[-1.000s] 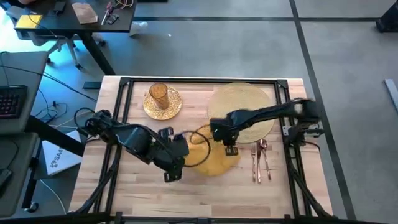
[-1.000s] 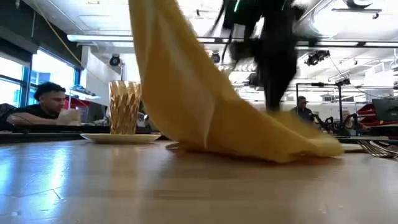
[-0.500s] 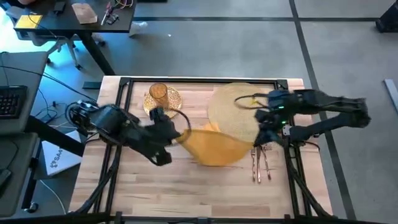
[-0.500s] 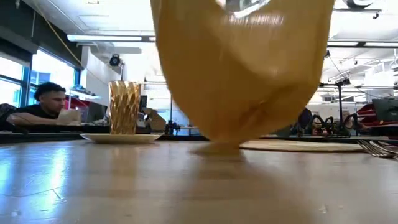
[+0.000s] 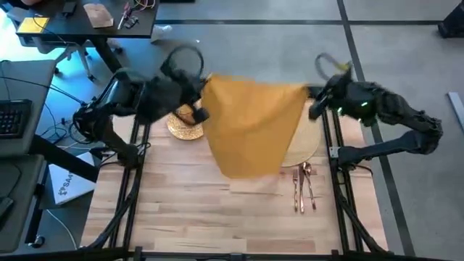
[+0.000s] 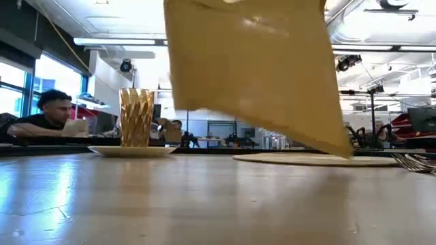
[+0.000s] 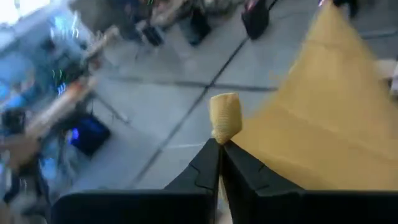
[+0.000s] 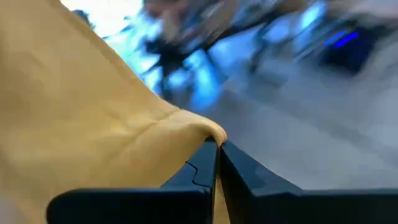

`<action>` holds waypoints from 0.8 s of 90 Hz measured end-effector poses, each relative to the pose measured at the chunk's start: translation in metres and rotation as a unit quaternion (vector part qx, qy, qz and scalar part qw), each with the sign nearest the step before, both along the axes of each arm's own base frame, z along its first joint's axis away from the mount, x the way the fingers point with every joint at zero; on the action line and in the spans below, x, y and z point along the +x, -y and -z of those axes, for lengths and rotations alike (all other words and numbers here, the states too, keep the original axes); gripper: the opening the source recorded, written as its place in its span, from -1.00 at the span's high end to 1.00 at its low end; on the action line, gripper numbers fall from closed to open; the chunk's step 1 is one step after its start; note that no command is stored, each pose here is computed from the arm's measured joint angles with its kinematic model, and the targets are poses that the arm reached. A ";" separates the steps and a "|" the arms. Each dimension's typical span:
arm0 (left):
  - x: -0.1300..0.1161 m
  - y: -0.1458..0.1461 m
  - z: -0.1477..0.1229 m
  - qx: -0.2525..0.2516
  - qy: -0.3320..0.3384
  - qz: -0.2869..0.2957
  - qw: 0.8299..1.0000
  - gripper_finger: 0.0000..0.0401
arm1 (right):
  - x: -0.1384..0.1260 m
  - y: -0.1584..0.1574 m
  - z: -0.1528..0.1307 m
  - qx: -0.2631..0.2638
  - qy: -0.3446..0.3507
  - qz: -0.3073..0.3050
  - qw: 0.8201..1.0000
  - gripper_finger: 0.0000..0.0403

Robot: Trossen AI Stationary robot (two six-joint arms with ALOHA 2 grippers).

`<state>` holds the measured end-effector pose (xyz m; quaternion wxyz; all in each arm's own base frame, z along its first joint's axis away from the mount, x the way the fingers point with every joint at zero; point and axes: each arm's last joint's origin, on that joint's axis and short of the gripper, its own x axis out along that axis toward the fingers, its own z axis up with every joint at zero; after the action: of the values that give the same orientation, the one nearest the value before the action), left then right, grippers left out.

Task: Set table place
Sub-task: Fold the yellow table napkin

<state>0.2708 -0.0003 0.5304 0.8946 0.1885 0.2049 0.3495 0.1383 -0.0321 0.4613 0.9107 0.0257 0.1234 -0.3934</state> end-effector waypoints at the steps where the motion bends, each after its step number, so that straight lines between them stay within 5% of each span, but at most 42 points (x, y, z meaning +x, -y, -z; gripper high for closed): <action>1: 0.001 -0.001 -0.002 0.004 0.003 0.007 1.000 1.00 | -0.001 0.000 -0.003 -0.006 0.001 0.000 1.000 1.00; 16: 0.006 0.005 -0.013 0.045 0.014 0.106 0.993 1.00 | -0.021 -0.011 -0.033 -0.017 -0.015 -0.071 0.997 1.00; 29: 0.003 0.021 0.006 -0.039 -0.037 0.163 0.985 1.00 | -0.026 -0.028 -0.012 0.110 -0.076 -0.163 0.977 1.00; 43: 0.019 0.047 0.066 -0.163 -0.183 0.164 0.955 1.00 | 0.001 -0.063 0.046 0.240 -0.165 -0.284 0.914 1.00; 60: 0.030 0.101 0.145 -0.205 -0.296 0.208 0.909 1.00 | 0.031 -0.117 0.131 0.347 -0.187 -0.388 0.833 1.00; 72: 0.025 0.135 0.191 -0.220 -0.326 0.220 0.892 1.00 | 0.034 -0.146 0.179 0.414 -0.193 -0.395 0.797 1.00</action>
<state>0.2956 -0.1357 0.3396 0.8501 0.1303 0.5101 0.0080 0.1724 0.1141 0.2819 0.8468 0.2734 0.4468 0.0918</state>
